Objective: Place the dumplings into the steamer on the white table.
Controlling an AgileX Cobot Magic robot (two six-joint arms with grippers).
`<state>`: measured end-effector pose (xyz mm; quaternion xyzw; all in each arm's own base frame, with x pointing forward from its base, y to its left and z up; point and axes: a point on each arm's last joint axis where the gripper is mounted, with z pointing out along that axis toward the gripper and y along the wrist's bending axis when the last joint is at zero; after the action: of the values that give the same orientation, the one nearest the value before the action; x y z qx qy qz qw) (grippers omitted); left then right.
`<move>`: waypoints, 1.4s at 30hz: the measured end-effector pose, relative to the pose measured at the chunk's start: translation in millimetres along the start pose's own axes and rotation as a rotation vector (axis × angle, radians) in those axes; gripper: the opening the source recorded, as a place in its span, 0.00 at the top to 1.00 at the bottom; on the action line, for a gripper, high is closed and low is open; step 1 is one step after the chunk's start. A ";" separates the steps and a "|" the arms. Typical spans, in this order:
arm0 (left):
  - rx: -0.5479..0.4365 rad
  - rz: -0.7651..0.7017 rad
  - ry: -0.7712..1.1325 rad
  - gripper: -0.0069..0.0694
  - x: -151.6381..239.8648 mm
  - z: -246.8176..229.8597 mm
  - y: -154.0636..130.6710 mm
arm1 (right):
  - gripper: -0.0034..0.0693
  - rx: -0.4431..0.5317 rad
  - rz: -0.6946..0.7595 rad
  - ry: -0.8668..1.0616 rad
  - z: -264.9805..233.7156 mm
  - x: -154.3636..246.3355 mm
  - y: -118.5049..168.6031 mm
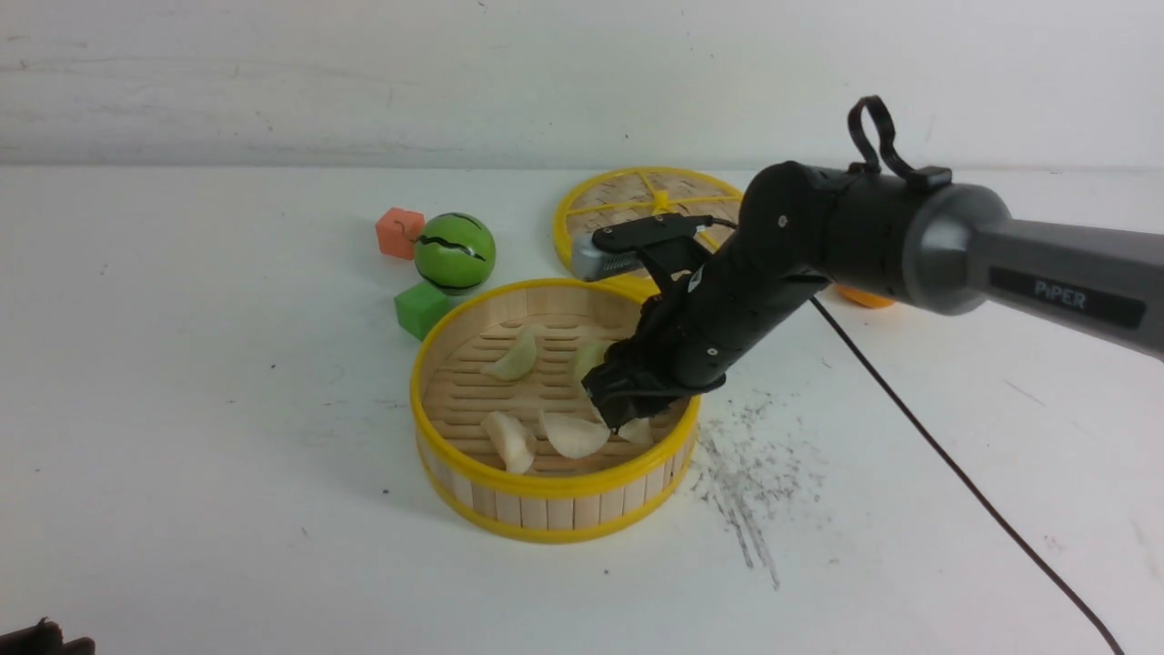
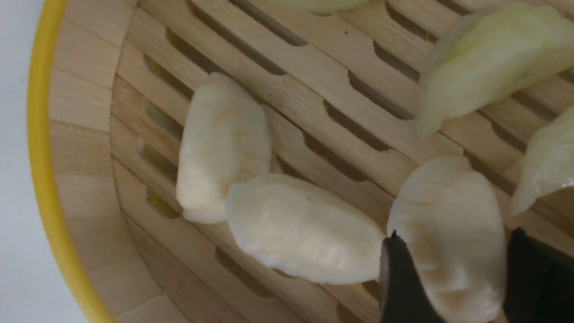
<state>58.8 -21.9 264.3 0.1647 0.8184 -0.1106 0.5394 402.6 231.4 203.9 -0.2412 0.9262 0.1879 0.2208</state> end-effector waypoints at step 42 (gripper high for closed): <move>-0.001 0.000 0.003 0.71 0.2 0.0 0.1 | 0.46 0.041 -0.178 -0.052 9.2 -24.1 50.7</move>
<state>58.7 -21.8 264.1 0.1647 0.8191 -0.1099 0.5384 397.6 285.6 220.6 -0.3129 0.8987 0.1550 0.2655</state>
